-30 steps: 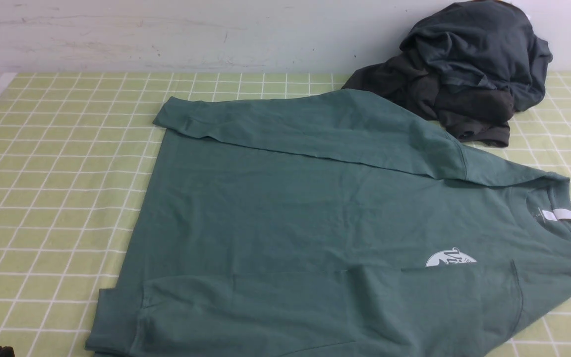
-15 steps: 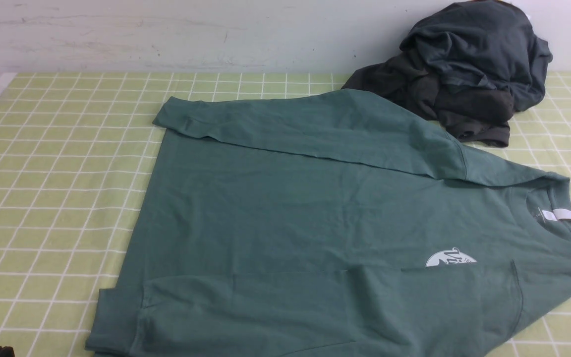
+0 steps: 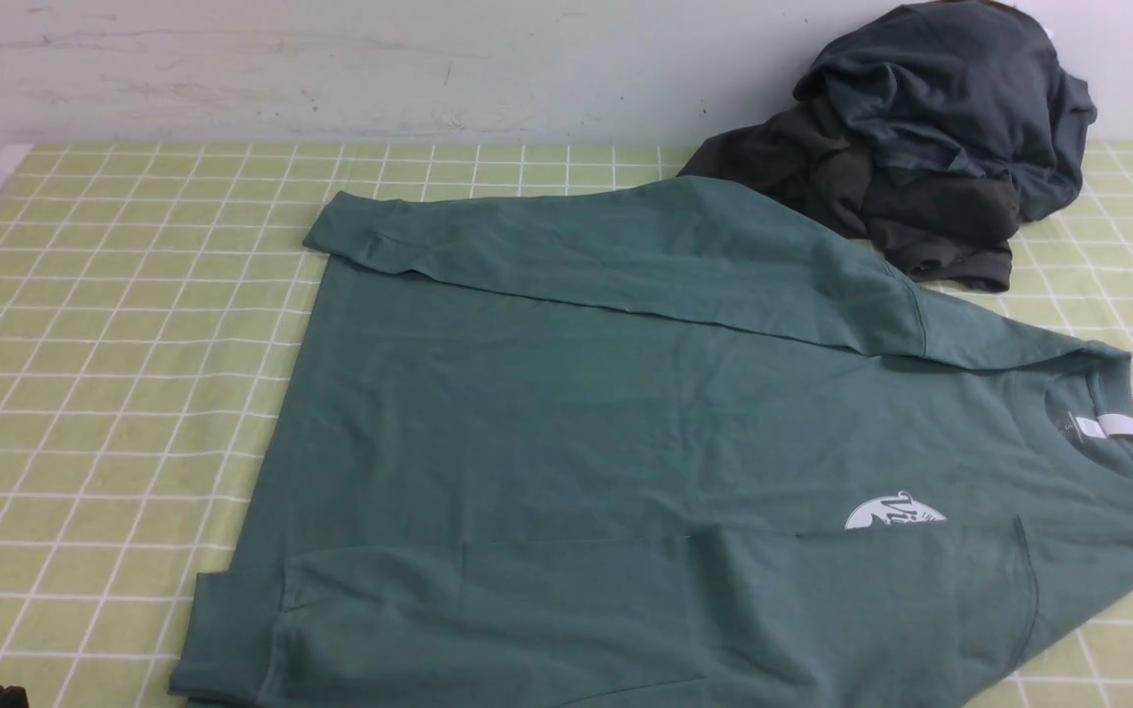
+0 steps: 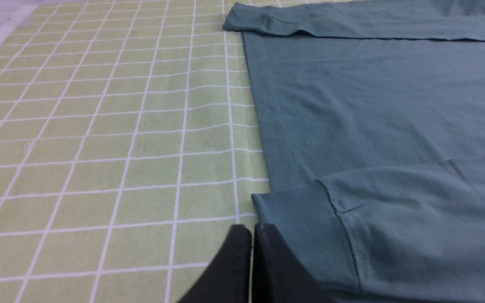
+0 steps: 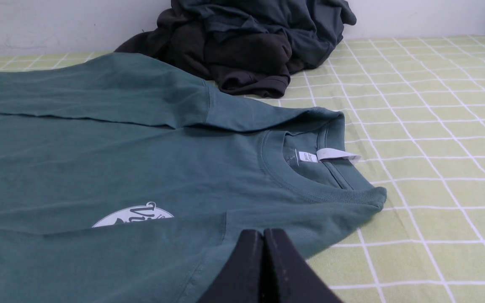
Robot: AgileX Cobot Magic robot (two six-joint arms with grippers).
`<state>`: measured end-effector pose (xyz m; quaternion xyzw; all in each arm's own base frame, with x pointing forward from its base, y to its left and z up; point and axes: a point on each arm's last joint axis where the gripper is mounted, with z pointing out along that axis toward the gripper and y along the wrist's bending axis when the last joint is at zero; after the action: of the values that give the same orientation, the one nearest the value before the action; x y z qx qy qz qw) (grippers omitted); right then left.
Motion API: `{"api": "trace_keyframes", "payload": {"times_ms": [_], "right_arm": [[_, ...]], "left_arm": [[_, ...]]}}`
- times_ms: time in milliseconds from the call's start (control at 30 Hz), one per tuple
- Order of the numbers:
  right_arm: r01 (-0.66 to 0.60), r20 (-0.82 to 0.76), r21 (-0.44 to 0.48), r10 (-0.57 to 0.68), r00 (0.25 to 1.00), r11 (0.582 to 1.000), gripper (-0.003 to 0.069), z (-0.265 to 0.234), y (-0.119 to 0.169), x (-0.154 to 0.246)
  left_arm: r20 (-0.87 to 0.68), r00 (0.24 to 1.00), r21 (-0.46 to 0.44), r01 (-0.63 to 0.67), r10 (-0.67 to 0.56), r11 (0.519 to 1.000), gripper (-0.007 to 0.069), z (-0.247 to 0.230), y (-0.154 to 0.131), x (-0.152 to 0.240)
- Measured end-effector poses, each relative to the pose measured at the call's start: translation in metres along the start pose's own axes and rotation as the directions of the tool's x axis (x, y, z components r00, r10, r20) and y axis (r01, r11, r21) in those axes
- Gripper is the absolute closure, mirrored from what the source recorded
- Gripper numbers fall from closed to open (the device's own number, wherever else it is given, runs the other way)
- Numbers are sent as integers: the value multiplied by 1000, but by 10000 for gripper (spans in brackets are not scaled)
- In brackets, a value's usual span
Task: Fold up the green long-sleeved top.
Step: Use the left arm to clamp the cuff closest to it
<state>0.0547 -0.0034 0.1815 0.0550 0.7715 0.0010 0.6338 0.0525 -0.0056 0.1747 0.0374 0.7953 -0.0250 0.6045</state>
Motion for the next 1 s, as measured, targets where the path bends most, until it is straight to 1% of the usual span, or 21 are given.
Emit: {"api": "trace_keyframes", "payload": {"times_ms": [133,233,267,300,333,367,400,433,467,533,633,700,833,867,900,933,1000], "right_arm": [[-21,38,-7,21,999,1000,671,0,1,-3],[-44,112,-15,46,993,999,671,0,1,-9],[-61,201,-23,65,977,998,671,-2,1,-17],[-50,255,-112,77,964,992,671,-3,1,-24],[-67,323,-29,73,944,997,671,-5,0,-28],[-72,389,-32,79,918,997,671,-7,0,-35],[-78,453,-38,86,888,996,671,-10,0,-40],[-79,464,-39,88,881,996,671,-10,0,-41],[-96,541,-54,110,834,994,671,-14,-1,-49],[-122,628,-85,148,764,989,671,-20,-1,-57],[-172,701,-153,230,675,973,671,-27,-2,-64],[-198,718,-195,277,638,961,671,-30,-2,-67],[-201,734,-234,308,605,951,671,-33,-1,-69],[-191,735,-235,303,607,953,671,-34,0,-71],[-185,737,-235,299,606,954,671,-34,1,-73],[-160,743,-226,276,610,961,671,-40,3,-84],[-105,748,-186,210,630,977,671,-47,7,-110]], "left_arm": [[36,999,-4,-2,2,1000,628,1,0,-2],[117,993,-12,-1,3,1000,628,0,1,-9],[200,980,-49,6,4,999,628,-1,2,-17],[245,969,-329,79,5,941,628,-2,2,-22],[303,953,-91,22,6,996,628,-4,3,-27],[358,934,-32,4,8,999,628,-5,3,-31],[410,912,-37,6,10,999,628,-7,3,-36],[429,903,-39,6,11,999,628,-8,3,-37],[492,870,-44,10,13,999,628,-11,4,-43],[562,827,-50,14,16,999,628,-15,4,-49],[652,758,-39,41,-5,998,628,-22,5,-57],[702,710,-9,78,-50,997,628,-25,6,-62],[763,611,122,181,-209,976,628,-35,6,-74],[771,596,140,186,-225,972,628,-41,5,-82],[768,596,148,191,-235,970,628,-41,5,-84],[767,596,162,182,-240,970,628,-53,4,-108],[726,655,138,159,-209,978,628,-64,2,-143]]}}
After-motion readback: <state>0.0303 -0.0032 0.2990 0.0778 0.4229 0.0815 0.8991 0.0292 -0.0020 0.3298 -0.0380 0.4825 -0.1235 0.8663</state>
